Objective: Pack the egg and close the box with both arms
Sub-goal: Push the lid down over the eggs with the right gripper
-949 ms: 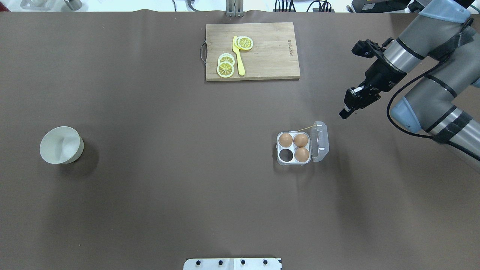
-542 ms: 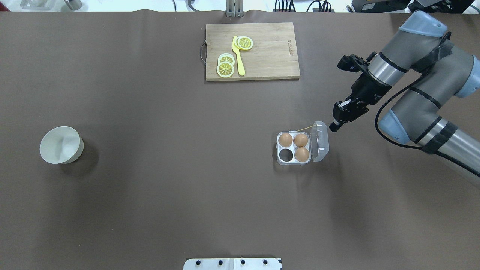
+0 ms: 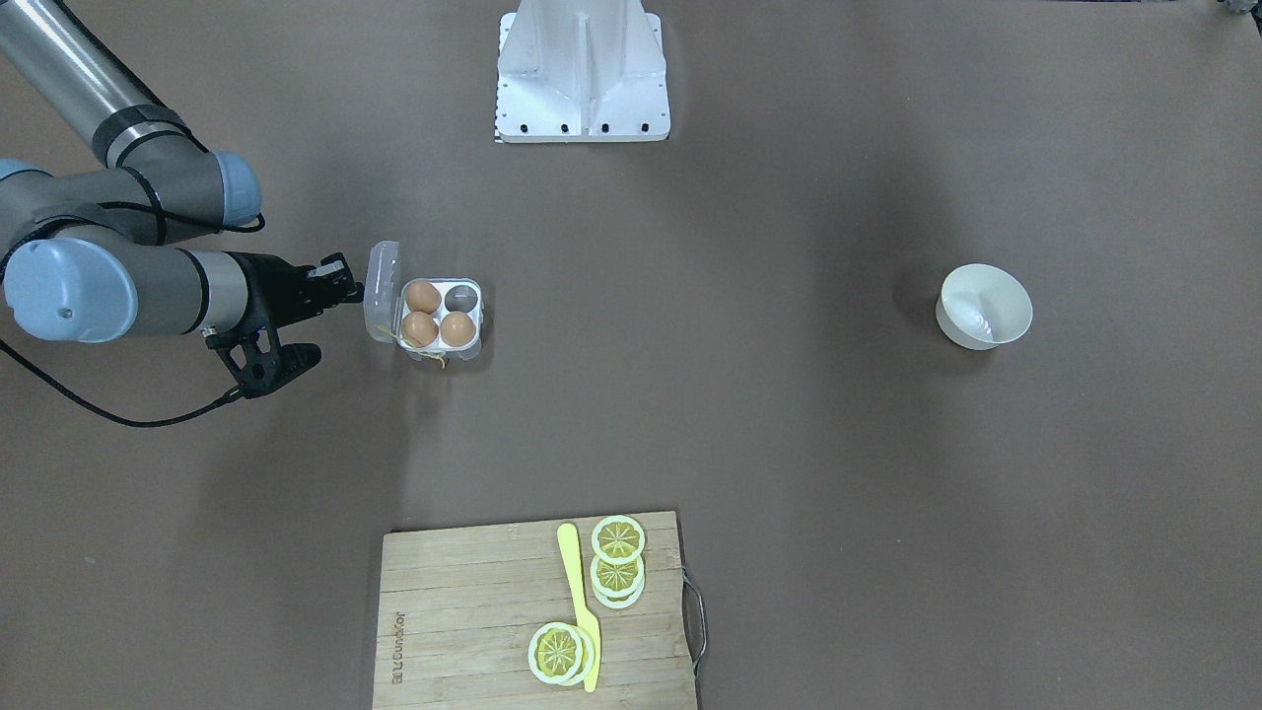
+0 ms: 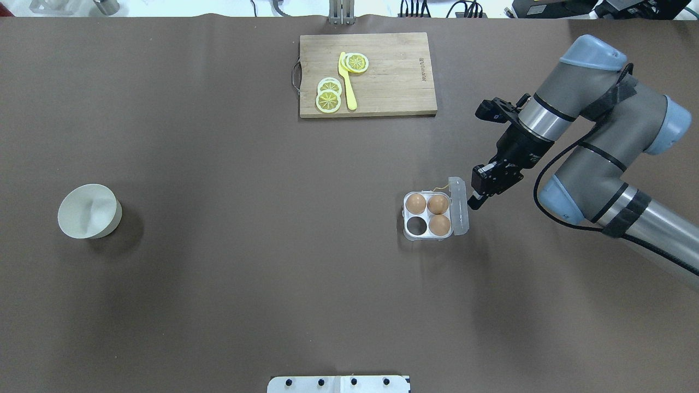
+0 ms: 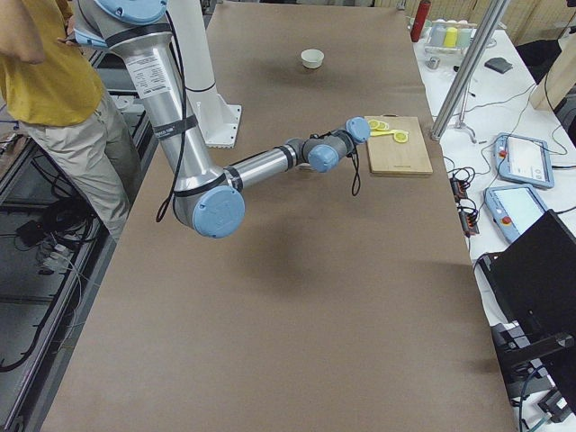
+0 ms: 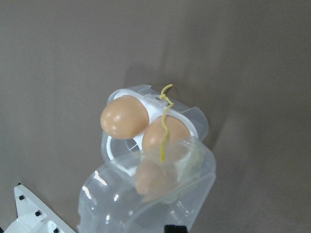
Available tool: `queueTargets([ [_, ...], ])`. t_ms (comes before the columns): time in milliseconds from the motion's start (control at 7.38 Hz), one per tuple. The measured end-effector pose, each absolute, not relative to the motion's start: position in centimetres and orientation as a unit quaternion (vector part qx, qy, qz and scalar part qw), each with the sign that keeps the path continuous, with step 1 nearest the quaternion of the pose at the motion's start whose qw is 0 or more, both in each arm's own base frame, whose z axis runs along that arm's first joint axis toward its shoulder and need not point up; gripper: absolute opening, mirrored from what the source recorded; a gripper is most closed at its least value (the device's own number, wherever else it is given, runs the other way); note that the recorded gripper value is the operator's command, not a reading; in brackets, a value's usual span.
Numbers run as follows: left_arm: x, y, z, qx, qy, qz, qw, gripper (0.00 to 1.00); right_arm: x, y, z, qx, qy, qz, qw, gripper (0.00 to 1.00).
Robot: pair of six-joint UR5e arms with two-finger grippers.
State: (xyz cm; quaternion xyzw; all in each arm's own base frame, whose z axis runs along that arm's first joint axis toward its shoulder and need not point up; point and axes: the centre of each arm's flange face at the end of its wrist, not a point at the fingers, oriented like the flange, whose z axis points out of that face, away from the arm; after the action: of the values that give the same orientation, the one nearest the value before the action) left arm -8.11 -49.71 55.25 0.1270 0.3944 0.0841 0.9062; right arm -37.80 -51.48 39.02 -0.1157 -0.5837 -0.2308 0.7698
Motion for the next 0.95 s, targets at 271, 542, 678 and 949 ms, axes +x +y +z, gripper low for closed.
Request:
queueTargets([
  [271,-8.3,-49.2,55.5,0.127,0.394,0.083,0.906,0.97,-38.4,-52.0,36.8,-0.115,-0.589,-0.230,0.766,0.09],
  [542,-8.3,-48.9,55.4,0.130,0.394,0.083,0.906,0.97,-38.9,-52.5,35.1,-0.114,-0.592,-0.227,0.765,0.09],
  [678,-8.4,-48.8,55.4,0.130,0.394,0.083,0.906,0.97,-39.1,-52.7,34.8,-0.114,-0.592,-0.227,0.765,0.14],
  [949,-8.3,-48.5,55.4,0.131,0.394,0.084,0.906,0.97,-38.5,-53.4,34.5,-0.108,-0.594,-0.223,0.766,0.17],
])
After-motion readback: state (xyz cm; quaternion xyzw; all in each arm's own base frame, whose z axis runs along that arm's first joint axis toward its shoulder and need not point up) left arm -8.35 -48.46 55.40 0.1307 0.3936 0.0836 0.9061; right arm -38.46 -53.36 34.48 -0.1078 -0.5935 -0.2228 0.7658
